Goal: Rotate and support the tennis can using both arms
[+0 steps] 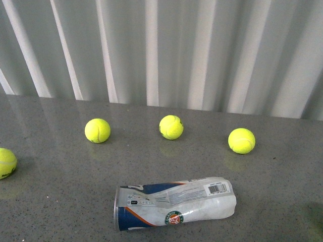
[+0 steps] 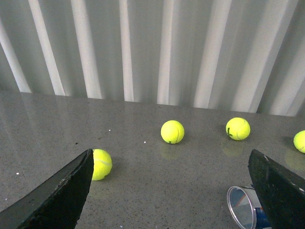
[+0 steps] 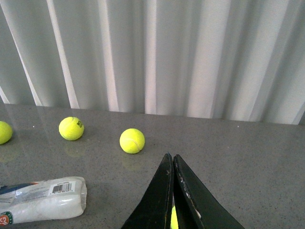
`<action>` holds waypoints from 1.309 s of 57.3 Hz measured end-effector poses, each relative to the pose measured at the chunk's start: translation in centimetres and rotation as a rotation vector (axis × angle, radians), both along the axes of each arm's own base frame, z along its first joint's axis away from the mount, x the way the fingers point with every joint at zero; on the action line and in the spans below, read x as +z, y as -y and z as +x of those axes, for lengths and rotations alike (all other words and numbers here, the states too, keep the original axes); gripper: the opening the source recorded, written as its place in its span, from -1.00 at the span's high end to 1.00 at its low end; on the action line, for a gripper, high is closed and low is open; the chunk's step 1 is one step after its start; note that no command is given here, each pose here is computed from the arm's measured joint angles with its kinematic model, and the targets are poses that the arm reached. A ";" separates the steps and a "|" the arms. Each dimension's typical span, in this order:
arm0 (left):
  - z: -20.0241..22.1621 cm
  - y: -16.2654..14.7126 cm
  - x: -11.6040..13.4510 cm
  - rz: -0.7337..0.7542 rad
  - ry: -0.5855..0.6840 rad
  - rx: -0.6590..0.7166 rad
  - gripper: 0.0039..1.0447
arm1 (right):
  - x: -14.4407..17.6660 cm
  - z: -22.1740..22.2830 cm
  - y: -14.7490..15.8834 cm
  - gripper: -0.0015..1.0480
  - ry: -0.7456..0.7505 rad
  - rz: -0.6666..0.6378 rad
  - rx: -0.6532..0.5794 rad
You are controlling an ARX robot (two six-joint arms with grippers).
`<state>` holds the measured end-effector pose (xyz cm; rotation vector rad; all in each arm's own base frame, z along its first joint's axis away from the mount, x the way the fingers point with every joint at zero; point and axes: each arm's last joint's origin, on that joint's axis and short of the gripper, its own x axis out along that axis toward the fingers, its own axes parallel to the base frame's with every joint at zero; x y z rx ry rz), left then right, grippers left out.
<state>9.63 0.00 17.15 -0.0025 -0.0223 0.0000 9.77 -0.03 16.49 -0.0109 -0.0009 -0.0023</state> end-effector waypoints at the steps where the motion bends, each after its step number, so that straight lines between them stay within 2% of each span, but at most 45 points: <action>1: 0.0 0.0 0.0 0.000 0.000 0.000 -0.87 | 0.0 0.0 0.0 0.93 0.000 0.000 0.000; 11: 0.0 0.0 0.0 0.000 0.000 0.000 -0.87 | 0.0 0.0 0.0 0.93 -0.001 0.000 0.000; 14: 0.0 0.0 0.0 0.000 0.000 0.000 -0.87 | 0.0 0.0 0.0 0.83 -0.001 0.000 0.000; 36: 0.0 0.0 0.0 0.000 0.000 0.000 -0.87 | 0.0 0.0 0.0 -0.47 0.000 0.000 0.000; 38: 0.1 0.0 -0.1 0.004 -0.040 0.024 -0.87 | 0.0 0.0 0.0 -0.57 0.000 0.000 0.000; 40: 0.2 0.1 -0.2 0.031 -0.157 0.084 -0.87 | 0.0 0.0 0.0 -0.71 0.000 0.000 0.000; 43: 0.9 0.3 0.5 0.060 -0.252 0.099 -0.87 | 0.0 0.0 0.0 -0.87 0.000 0.000 0.000; 52: 6.1 1.5 4.0 0.086 -0.240 -0.001 -0.87 | 0.0 0.0 0.0 -0.86 -0.001 0.001 0.000; 56: 9.0 2.2 4.4 0.067 -0.259 -0.049 -0.87 | 0.0 0.0 0.0 -0.86 0.000 0.001 0.000; 60: 12.3 3.2 3.2 0.023 -0.336 -0.117 -0.87 | 0.0 0.0 0.0 -0.86 0.000 0.001 0.000; 63: 14.3 4.0 1.2 -0.009 -0.425 -0.161 -0.87 | 0.0 0.0 0.0 -0.86 0.000 0.001 0.000; 68: 16.4 5.4 -3.7 -0.054 -0.591 -0.199 -0.87 | 0.0 0.0 0.0 -0.86 0.000 0.001 0.000; 75: 17.1 6.5 -8.7 -0.110 -0.706 -0.224 -0.87 | 0.0 0.0 0.0 -0.86 0.000 0.001 0.000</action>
